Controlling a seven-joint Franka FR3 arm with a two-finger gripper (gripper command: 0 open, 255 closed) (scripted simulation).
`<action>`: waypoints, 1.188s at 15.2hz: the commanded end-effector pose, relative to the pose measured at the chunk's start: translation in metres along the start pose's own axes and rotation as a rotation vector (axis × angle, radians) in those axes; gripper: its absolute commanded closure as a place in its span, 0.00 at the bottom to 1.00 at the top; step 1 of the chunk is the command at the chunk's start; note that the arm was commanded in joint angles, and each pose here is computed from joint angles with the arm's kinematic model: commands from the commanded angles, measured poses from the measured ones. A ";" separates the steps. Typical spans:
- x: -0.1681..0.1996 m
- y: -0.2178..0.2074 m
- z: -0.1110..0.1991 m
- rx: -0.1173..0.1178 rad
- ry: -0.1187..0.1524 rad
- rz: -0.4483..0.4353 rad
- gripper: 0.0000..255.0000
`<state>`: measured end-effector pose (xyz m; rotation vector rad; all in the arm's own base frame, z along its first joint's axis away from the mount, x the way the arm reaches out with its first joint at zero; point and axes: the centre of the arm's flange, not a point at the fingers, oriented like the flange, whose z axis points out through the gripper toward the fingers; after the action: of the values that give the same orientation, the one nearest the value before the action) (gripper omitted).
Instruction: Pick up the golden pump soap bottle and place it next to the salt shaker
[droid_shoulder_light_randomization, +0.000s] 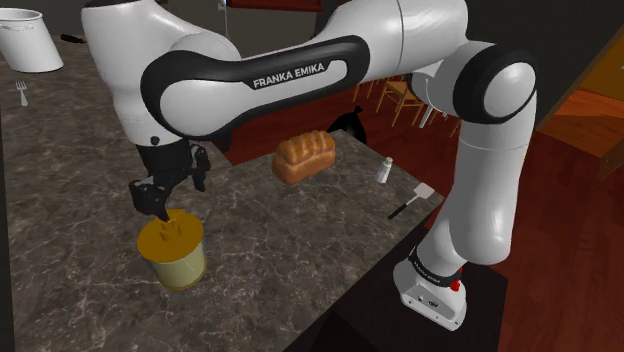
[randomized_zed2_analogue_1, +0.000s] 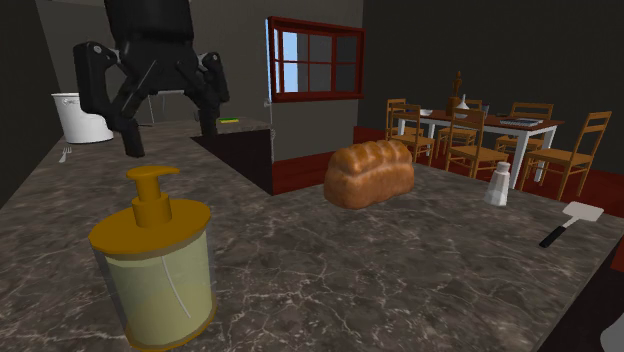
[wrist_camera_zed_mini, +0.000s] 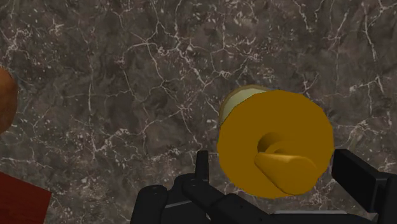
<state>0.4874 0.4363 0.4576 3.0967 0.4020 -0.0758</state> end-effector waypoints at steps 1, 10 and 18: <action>0.016 -0.023 0.012 -0.005 -0.008 0.000 0.00; 0.016 -0.022 0.052 -0.005 -0.008 0.000 0.00; 0.016 -0.023 0.052 -0.005 -0.008 0.000 1.00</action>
<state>0.4944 0.4609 0.4050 3.0905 0.4020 -0.0861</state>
